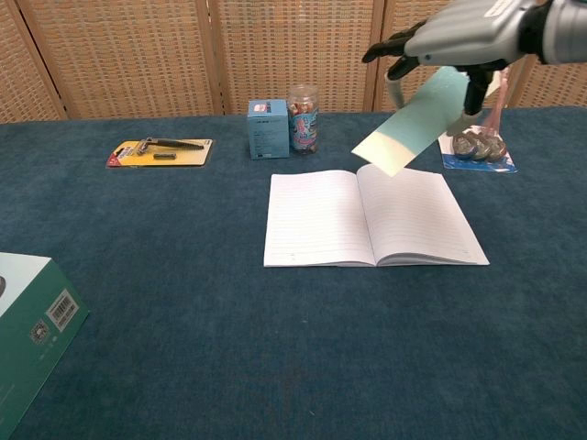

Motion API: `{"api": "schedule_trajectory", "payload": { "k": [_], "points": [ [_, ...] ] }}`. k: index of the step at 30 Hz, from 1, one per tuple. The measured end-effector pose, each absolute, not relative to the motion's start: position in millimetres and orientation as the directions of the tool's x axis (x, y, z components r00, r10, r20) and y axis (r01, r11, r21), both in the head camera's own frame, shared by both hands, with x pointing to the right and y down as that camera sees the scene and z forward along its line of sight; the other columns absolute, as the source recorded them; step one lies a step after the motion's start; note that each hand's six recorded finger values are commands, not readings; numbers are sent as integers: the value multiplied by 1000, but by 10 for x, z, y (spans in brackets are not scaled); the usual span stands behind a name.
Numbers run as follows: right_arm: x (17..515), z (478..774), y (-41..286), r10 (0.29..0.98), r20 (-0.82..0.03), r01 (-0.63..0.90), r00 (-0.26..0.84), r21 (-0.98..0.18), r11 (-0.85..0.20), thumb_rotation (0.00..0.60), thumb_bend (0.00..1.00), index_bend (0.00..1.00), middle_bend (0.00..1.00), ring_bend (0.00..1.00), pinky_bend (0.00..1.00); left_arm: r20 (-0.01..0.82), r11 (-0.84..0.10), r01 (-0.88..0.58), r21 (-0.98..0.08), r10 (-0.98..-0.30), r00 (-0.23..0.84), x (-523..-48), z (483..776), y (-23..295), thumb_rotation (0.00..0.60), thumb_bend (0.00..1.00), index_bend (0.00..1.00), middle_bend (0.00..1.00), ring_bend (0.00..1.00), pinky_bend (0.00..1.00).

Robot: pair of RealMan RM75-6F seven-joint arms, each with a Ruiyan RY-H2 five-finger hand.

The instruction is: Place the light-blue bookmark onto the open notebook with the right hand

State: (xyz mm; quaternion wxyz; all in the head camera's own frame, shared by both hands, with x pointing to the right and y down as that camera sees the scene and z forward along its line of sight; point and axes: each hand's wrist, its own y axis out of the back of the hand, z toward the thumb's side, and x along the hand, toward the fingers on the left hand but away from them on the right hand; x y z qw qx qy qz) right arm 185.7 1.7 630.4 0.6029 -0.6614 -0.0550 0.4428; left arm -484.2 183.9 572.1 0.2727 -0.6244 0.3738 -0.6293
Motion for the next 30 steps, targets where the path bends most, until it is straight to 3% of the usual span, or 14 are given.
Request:
{"api": "schedule_trajectory", "payload": {
  "k": [13, 22, 30],
  "points": [
    [1115, 6531, 164, 487, -544, -550, 683, -822, -148, 600, 208, 635, 0, 0, 100, 588, -576, -130, -807, -804, -88, -4887, 5748, 1800, 600, 0, 0, 0, 0, 0],
    [1054, 6811, 268, 443, -586, -673, 678, -737, 54, 600, 208, 635, 0, 0, 100, 592, -579, -140, -803, -802, -83, -4900, 5742, 1801, 600, 0, 0, 0, 0, 0],
    [1044, 6895, 352, 426, -592, -695, 684, -707, 134, 600, 208, 635, 0, 0, 100, 586, -574, -139, -807, -806, -77, -4881, 5722, 1797, 600, 0, 0, 0, 0, 0]
  ]
}}
